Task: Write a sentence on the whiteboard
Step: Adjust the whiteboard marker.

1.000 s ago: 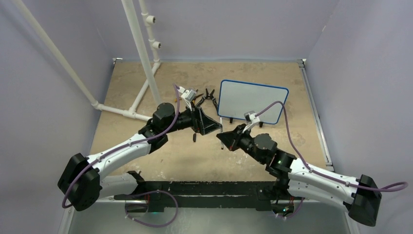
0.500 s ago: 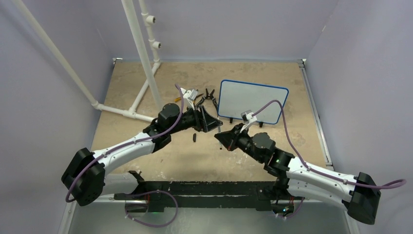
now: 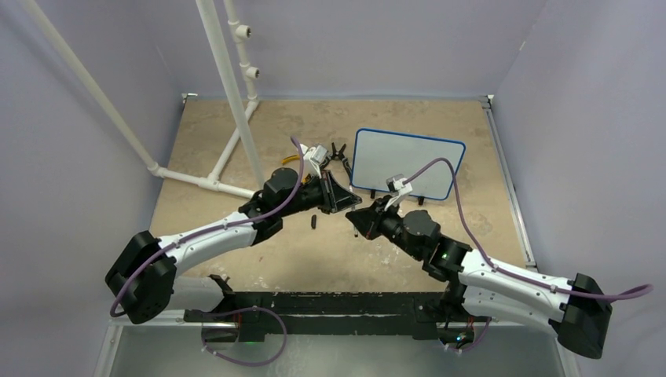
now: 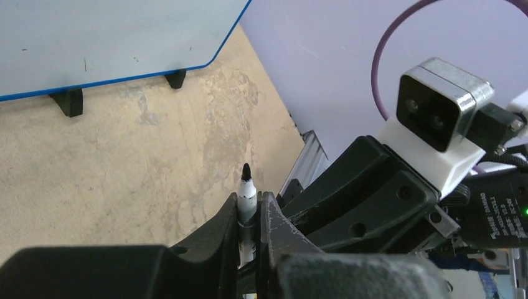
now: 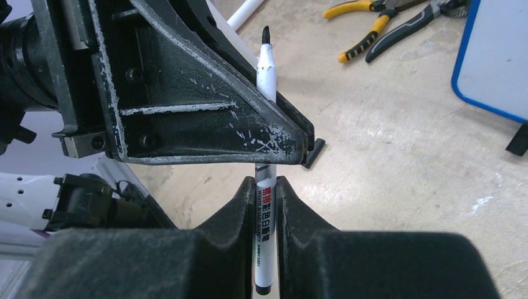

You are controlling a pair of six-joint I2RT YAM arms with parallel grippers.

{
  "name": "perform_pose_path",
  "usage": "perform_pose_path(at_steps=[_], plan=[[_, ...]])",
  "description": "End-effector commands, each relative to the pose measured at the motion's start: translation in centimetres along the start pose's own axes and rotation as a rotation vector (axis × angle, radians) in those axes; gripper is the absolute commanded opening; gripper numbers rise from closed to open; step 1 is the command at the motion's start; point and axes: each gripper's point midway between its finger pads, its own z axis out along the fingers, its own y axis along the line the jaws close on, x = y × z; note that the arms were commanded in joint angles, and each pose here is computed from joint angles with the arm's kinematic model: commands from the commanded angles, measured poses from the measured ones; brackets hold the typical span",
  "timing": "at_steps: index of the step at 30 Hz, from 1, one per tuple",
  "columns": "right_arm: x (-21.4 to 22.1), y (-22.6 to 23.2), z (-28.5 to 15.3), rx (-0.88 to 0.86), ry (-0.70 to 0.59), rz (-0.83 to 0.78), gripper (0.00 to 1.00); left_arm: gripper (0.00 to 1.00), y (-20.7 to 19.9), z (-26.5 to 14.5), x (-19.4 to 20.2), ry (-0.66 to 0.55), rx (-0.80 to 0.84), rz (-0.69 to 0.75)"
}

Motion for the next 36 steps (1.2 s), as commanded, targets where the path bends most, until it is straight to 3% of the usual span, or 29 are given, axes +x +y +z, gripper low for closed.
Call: perform_pose_path(at_steps=[1,8,12,18,22,36], plan=[[-4.9,1.9,0.1,-0.021,-0.147,0.017,0.24,0.00,-1.6,0.8,-3.3,-0.109,0.018,-0.088],[-9.5,3.1,-1.5,-0.064,-0.341,0.128,0.69,0.00,-3.1,0.4,-7.4,-0.277,0.027,-0.209],[-11.2,3.7,-2.6,-0.121,-0.442,0.202,0.77,0.00,-4.2,-0.4,-9.5,-0.369,0.071,-0.281],[-12.3,3.3,-3.0,-0.134,-0.526,0.283,0.79,0.00,-4.9,-1.4,-11.6,-0.455,0.138,-0.346],[-11.3,2.7,-2.1,-0.112,-0.507,0.305,0.79,0.00,-5.6,-1.5,-12.1,-0.460,0.160,-0.344],[-12.6,3.3,0.1,-0.090,-0.550,0.276,0.48,0.00,-5.2,-1.3,-12.2,-0.454,0.166,-0.353]])
